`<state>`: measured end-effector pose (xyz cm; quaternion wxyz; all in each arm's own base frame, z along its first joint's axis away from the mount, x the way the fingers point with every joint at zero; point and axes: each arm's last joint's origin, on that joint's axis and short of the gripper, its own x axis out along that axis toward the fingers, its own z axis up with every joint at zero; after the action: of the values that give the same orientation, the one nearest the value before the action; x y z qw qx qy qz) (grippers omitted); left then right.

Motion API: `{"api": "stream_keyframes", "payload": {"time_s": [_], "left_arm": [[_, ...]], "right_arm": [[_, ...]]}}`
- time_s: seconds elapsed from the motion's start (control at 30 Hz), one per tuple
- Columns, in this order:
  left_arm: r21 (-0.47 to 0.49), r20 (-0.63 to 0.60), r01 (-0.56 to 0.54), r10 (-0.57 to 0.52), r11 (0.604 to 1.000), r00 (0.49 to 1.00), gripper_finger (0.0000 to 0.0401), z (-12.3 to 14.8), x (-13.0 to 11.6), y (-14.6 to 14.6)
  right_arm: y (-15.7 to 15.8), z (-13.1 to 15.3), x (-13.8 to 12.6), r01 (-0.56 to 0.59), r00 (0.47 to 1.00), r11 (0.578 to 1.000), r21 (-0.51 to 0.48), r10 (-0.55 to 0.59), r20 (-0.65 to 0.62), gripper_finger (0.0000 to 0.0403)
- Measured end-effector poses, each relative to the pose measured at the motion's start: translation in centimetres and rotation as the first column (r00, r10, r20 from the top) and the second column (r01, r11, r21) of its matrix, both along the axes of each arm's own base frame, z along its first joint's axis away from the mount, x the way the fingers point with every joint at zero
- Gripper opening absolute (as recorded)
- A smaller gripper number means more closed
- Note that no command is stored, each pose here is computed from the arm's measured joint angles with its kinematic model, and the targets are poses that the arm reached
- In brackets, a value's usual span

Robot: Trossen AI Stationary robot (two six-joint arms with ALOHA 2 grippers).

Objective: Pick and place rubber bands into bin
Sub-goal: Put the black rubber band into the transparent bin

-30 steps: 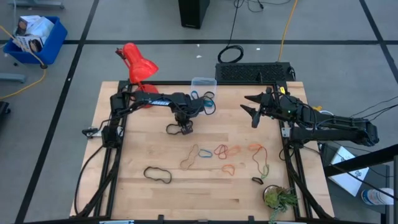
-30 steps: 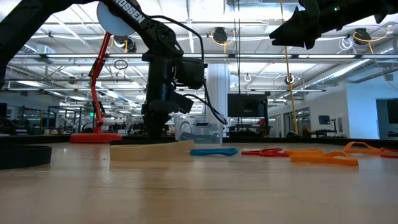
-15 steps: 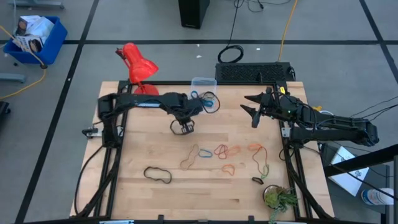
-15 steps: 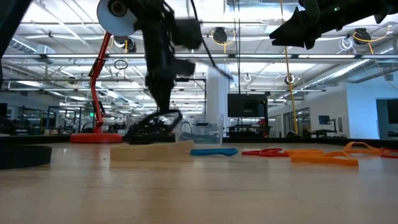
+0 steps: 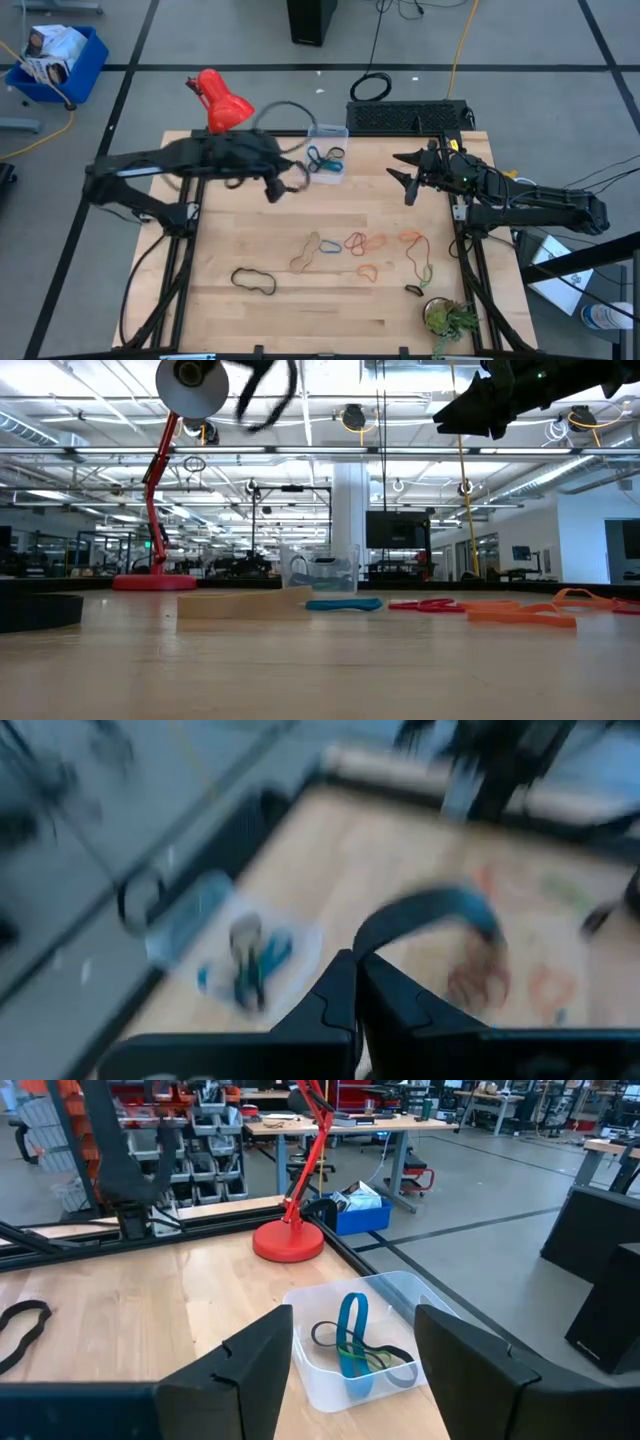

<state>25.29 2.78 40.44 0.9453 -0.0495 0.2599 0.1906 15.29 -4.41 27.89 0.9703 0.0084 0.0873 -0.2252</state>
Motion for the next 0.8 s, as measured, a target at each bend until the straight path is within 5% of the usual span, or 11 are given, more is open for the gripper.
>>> {"api": "stream_keyframes", "payload": {"time_s": [0.27,0.63,0.8], "left_arm": [[0.152,0.207,0.023,-0.055,0.988,0.977,0.0005,3.5,-2.2,-1.5],[0.315,0.362,-0.099,-0.023,0.944,0.932,0.0007,4.9,0.4,-0.9],[0.352,0.314,-0.254,0.142,0.901,0.939,0.0005,4.3,1.7,0.2]], "right_arm": [[0.0,0.0,0.0,0.000,1.000,1.000,0.000,0.000,-0.001,0.0208],[0.0,0.0,0.0,-0.002,1.000,1.000,-0.007,0.002,-0.004,0.0208],[0.0,0.0,0.0,0.000,1.000,1.000,-0.001,0.000,-0.001,0.0208]]}}
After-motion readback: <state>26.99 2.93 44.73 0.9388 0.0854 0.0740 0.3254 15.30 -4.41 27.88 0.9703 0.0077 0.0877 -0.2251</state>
